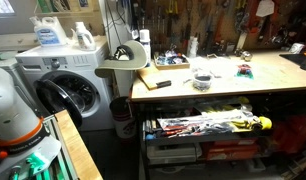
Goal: Hang the hat on the stand.
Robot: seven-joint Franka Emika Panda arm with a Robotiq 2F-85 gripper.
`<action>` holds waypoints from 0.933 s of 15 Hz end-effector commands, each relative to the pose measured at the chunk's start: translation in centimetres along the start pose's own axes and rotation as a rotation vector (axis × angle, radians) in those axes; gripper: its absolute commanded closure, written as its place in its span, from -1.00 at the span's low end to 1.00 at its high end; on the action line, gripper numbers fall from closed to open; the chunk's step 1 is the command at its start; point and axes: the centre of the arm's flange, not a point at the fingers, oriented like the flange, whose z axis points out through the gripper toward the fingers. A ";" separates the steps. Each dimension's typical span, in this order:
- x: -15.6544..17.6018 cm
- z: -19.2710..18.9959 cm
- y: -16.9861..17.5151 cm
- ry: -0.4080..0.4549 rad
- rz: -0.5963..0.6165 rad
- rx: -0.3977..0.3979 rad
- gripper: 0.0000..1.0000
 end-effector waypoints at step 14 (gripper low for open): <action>-1.5 3.5 7.0 -0.009 0.295 -0.130 0.99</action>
